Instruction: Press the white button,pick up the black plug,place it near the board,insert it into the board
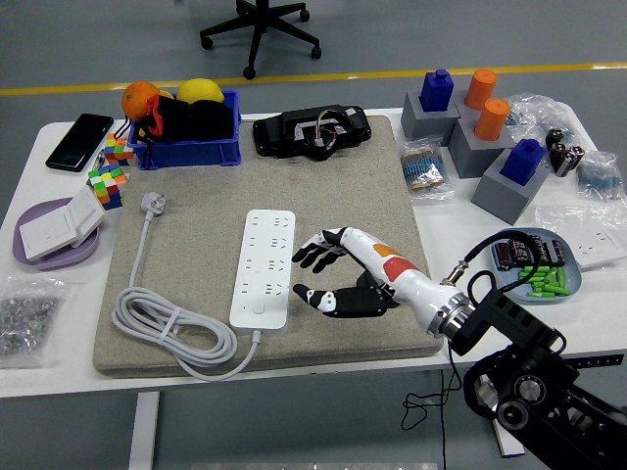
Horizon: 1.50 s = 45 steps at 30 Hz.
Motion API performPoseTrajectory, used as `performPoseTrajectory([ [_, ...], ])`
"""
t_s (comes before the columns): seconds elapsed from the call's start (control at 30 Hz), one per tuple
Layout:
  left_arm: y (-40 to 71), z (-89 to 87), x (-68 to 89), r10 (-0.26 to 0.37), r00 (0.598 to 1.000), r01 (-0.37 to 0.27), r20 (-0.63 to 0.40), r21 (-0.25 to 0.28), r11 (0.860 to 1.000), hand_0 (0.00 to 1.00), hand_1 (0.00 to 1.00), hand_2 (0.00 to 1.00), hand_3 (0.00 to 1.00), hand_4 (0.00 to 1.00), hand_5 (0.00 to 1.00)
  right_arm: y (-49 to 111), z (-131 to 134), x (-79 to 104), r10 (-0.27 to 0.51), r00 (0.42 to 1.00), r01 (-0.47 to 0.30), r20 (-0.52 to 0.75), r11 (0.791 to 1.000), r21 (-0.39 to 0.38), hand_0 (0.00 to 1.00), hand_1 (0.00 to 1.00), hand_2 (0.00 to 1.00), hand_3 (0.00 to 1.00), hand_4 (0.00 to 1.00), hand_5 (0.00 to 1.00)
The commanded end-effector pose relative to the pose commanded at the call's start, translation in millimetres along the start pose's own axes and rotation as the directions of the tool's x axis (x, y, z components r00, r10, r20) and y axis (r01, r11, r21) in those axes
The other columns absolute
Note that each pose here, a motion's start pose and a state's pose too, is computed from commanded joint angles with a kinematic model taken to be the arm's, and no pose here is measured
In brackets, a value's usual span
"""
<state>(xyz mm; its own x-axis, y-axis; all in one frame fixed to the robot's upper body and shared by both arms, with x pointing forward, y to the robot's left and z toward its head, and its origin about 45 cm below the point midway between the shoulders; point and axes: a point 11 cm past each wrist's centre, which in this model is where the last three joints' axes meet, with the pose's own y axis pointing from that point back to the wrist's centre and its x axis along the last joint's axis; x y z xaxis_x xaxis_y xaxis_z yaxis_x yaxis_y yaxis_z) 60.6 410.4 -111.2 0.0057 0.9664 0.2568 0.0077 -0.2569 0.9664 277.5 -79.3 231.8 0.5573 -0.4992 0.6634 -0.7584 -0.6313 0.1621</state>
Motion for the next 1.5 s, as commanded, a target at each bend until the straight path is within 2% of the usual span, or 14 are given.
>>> performPoseTrajectory([
  [0.2, -0.6, -4.5, 0.9, 0.003, 1.000, -0.002, -0.017, 0.007, 1.000, 0.652, 0.648, 0.645, 0.690, 0.602, 0.033, -13.4, -12, -12.6, -0.035, 0.993, 0.032, -0.113, 0.999, -0.027, 0.387, 0.311, 0.386, 0.671, 0.629, 0.233],
  [0.23, -0.8, -6.1, 2.0, 0.005, 1.000, -0.004, -0.017, 0.011, 1.000, 0.651, 0.647, 0.645, 0.690, 0.601, 0.039, -15.8, -14, -15.0, -0.036, 0.990, 0.032, -0.136, 0.999, -0.028, 0.228, 0.168, 0.232, 0.691, 0.562, 0.213],
  [0.43, -1.3, -12.2, 5.6, 0.013, 1.000, -0.013, -0.017, 0.029, 0.999, 0.651, 0.647, 0.645, 0.690, 0.601, 0.039, -29.0, -24, -25.3, -0.053, 0.976, 0.049, -0.211, 0.998, -0.027, 0.228, 0.168, 0.232, 0.691, 0.562, 0.213],
  [0.47, -1.3, -12.5, 5.5, 0.013, 1.000, -0.012, -0.019, 0.030, 0.999, 0.651, 0.646, 0.645, 0.690, 0.598, 0.037, -32.7, -24, -27.5, -0.062, 0.972, 0.055, -0.227, 0.998, -0.034, 0.085, 0.069, 0.169, 0.707, 0.530, 0.182],
  [0.6, -1.2, -11.3, 5.3, 0.013, 1.000, -0.013, -0.015, 0.027, 1.000, 0.651, 0.646, 0.645, 0.690, 0.598, 0.037, -42.0, -21, -34.9, -0.095, 0.957, 0.079, -0.274, 0.995, -0.067, 0.085, 0.069, 0.169, 0.707, 0.530, 0.182],
  [0.63, -1.0, -10.1, 5.4, 0.014, 1.000, -0.014, -0.013, 0.025, 1.000, 0.651, 0.647, 0.645, 0.689, 0.597, 0.038, -44.3, -20, -37.6, -0.107, 0.952, 0.089, -0.285, 0.993, -0.075, 0.002, 0.002, 0.132, 0.688, 0.379, 0.094],
  [0.83, -0.7, -7.9, 6.4, 0.016, 1.000, -0.016, -0.010, 0.021, 1.000, 0.651, 0.647, 0.645, 0.689, 0.597, 0.038, -50.2, -9, -54.7, -0.173, 0.933, 0.142, -0.315, 0.983, -0.119, 0.002, 0.002, 0.132, 0.688, 0.379, 0.094],
  [0.87, -0.7, -7.9, 6.4, 0.016, 1.000, -0.015, -0.011, 0.021, 1.000, 0.652, 0.647, 0.645, 0.687, 0.596, 0.040, -50.7, -7, -56.9, -0.180, 0.931, 0.147, -0.317, 0.981, -0.125, 0.002, 0.002, 0.118, 0.668, 0.303, 0.026],
  [1.0, -0.7, -8.1, 6.0, 0.014, 1.000, -0.014, -0.016, 0.021, 1.000, 0.652, 0.647, 0.645, 0.687, 0.596, 0.040, -52.7, 2, -64.1, -0.204, 0.925, 0.161, -0.321, 0.975, -0.154, 0.002, 0.002, 0.118, 0.668, 0.303, 0.026],
  [1.07, -0.7, -8.0, 5.8, 0.014, 1.000, -0.014, -0.016, 0.020, 1.000, 0.651, 0.646, 0.643, 0.688, 0.595, 0.038, -53.6, 4, -65.8, -0.207, 0.924, 0.163, -0.322, 0.974, -0.158, 0.002, 0.002, 0.114, 0.669, 0.283, 0.002],
  [1.5, -0.6, -7.2, 5.7, 0.014, 1.000, -0.014, -0.010, 0.020, 1.000, 0.652, 0.647, 0.643, 0.688, 0.593, 0.037, -60.8, 14, -72.9, -0.214, 0.921, 0.162, -0.325, 0.970, -0.179, 0.002, 0.002, 0.114, 0.658, 0.279, 0.002],
])
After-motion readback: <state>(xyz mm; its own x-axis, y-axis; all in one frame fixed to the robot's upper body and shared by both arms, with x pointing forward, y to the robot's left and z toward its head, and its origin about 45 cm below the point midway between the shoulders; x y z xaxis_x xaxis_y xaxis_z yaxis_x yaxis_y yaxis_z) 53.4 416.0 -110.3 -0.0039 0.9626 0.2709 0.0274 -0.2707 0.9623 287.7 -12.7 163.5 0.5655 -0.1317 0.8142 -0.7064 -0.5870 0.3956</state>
